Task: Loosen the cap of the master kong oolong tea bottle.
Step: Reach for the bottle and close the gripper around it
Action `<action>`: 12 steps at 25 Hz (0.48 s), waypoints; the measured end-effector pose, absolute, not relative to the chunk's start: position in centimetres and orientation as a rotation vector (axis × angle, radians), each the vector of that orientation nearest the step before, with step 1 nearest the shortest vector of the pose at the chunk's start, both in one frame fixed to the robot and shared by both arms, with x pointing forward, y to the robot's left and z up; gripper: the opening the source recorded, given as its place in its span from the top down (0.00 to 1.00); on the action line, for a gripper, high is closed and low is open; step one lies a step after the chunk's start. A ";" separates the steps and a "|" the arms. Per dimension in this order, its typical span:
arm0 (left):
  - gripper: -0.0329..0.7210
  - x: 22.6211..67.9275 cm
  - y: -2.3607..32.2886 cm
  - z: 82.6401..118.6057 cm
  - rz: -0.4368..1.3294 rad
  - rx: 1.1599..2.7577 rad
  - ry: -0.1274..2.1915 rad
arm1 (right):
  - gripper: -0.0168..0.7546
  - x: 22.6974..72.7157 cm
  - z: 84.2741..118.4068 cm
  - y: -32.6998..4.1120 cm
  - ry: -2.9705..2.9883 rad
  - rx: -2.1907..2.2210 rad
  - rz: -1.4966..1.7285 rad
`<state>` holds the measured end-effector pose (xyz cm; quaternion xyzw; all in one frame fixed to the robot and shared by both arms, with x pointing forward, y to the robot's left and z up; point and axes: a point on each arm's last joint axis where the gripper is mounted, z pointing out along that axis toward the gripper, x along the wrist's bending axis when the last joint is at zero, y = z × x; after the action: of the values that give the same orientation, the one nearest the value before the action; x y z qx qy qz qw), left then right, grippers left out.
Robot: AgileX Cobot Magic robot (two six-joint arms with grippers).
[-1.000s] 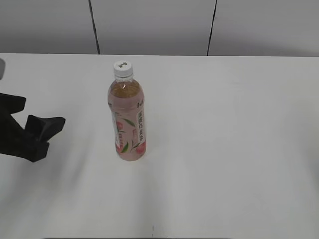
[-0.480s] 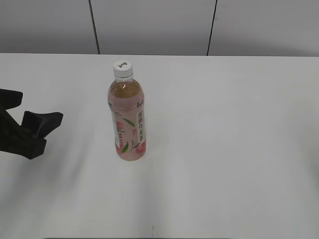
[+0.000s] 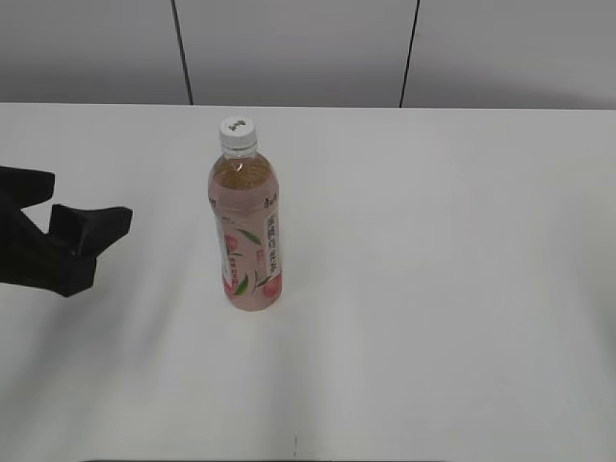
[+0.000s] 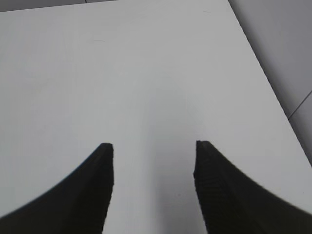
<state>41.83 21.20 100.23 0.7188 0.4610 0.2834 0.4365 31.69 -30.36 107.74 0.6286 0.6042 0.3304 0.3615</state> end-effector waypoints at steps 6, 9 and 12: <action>0.26 41.7 20.9 100.5 0.706 1.661 1.073 | 0.45 31.7 107.7 -30.4 1.556 1.619 0.851; 0.26 41.5 20.9 99.7 0.716 1.649 1.045 | 0.45 31.7 107.7 -30.4 1.556 1.619 0.851; 0.26 41.4 20.9 98.5 0.709 1.693 1.035 | 0.45 31.7 107.7 -30.4 1.556 1.619 0.851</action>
<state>41.38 20.88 98.51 0.6982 0.4270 0.2927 0.4945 31.69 -30.36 107.74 0.6286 0.6041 0.3305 0.3616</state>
